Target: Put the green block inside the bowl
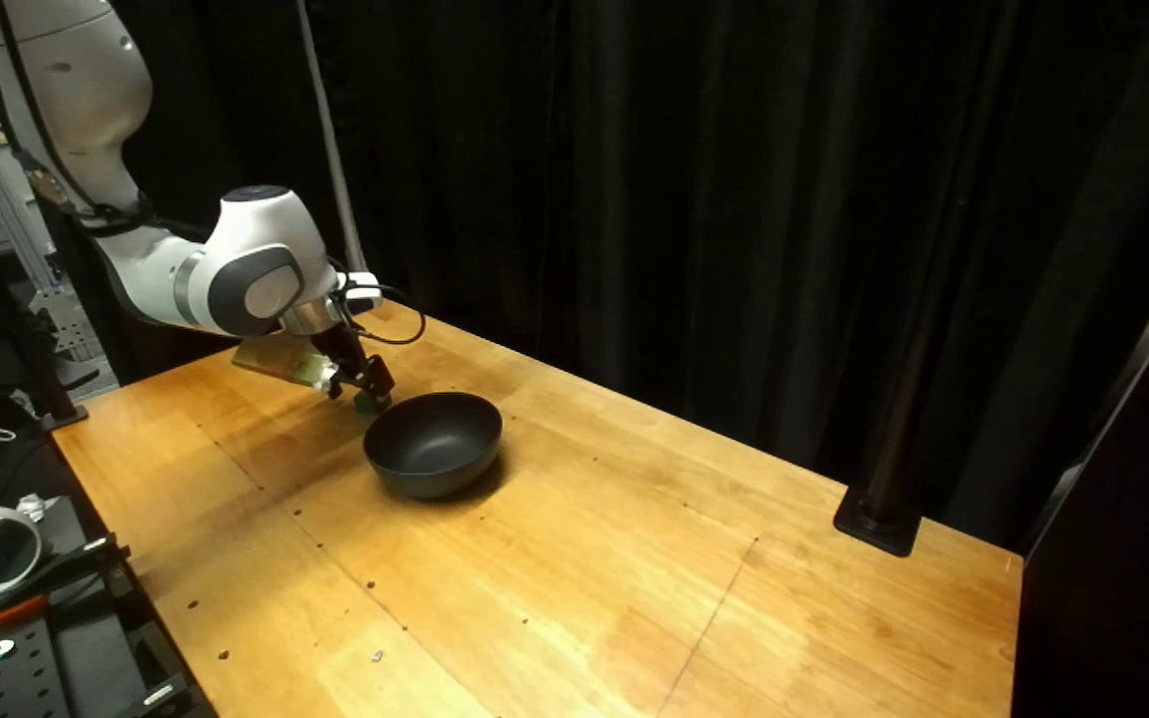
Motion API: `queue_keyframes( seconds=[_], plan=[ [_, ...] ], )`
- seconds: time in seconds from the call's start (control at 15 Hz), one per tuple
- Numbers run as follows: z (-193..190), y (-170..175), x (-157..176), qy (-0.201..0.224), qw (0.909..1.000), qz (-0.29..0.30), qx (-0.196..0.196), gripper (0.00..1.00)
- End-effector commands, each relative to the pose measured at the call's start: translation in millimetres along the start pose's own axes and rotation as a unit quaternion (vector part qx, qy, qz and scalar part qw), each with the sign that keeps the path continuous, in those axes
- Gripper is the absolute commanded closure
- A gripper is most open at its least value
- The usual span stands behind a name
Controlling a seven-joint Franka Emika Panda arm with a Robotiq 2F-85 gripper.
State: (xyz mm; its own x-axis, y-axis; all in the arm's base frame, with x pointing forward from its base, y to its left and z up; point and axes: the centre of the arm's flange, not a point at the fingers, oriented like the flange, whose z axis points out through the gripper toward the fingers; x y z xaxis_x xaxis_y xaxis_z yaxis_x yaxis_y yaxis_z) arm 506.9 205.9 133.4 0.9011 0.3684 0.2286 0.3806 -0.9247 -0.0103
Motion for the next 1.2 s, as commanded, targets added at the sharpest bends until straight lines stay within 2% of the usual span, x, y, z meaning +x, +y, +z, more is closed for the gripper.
queue_keyframes(
  seconds=[0.0, 0.47, 0.6, 0.8, 1.13],
  plan=[
    [7.0, -4.5, 14.9, 0.020, 0.9996, -0.011, -0.016, 0.25],
    [-1.6, 13.5, 13.8, 0.017, 0.9992, -0.001, -0.037, 0.79],
    [-9.1, 22.8, 15.1, 0.002, 0.9997, 0.005, -0.024, 0.79],
    [-37.9, 35.6, 19.4, -0.008, 0.9995, 0.017, -0.026, 0.79],
    [-92.1, 70.6, 33.7, -0.003, 0.9971, 0.054, -0.053, 0.79]
  ],
)
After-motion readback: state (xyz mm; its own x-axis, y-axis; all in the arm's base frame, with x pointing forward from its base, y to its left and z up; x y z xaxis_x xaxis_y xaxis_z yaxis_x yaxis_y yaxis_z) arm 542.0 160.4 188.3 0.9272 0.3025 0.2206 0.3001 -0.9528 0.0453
